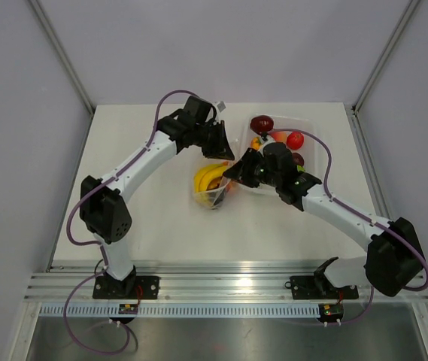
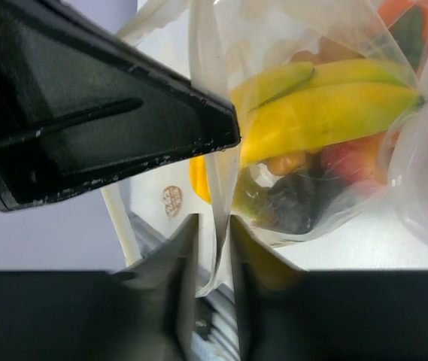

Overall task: Place the food in the zip-top bag and seal the zipper
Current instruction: Zip the zipper food storage bag at the center of the board.

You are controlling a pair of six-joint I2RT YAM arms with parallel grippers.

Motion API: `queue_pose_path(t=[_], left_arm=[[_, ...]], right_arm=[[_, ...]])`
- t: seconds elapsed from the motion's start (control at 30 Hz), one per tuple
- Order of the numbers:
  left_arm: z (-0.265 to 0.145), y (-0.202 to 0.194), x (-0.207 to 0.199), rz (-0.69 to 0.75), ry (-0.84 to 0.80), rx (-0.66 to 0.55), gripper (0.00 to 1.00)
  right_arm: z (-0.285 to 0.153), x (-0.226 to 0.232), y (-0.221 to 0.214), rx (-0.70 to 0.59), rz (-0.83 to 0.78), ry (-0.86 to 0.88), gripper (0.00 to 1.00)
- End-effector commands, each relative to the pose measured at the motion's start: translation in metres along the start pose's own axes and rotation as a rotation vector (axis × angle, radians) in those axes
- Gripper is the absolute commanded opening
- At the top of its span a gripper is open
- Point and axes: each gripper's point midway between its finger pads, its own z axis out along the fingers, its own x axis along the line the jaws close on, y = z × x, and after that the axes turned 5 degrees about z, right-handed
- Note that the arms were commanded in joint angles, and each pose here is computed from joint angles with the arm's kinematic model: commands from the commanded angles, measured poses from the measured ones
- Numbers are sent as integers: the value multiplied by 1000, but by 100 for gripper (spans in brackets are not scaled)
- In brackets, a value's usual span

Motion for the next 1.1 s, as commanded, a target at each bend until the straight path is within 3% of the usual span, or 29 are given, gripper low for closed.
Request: queue_pose_path(t=[0.0,0.07,0.1,0.4,0.43,0.47,0.53,0.6,0.67,0.77,1.07], left_arm=[[-13,16,-14,105,-33,-31,0],[-20,15,-16,165,-63,-17,0],[-23,14,-17,181,-81,-9,0],[-52,-10,-10,335,-144,57,0],[-54,-12,-9,347,-148,58,0],[-57,-17,-9,354,-152,61,0],[-60,-22,-7,369,-155,67,0],[-65,-29,-5,376,-147,74,0],[-69,-32,-3,384,-150,72,0],[-73,-37,-3,394,-157,70,0],[-88,-50,-10,430,-200,74,0]], right_arm=[[-21,41,13,-27,-111,78,36],[-32,42,16,-40,-190,73,53],[-38,49,21,-59,-224,82,57],[-82,68,48,-236,-728,155,55],[-85,72,52,-281,-836,190,58],[-92,82,55,-330,-892,239,69],[-90,70,54,-344,-959,222,76],[-88,73,57,-317,-979,212,78],[-72,54,49,-200,-1042,165,77],[-62,57,46,-142,-1090,206,74],[-40,43,31,-26,-1231,304,76]])
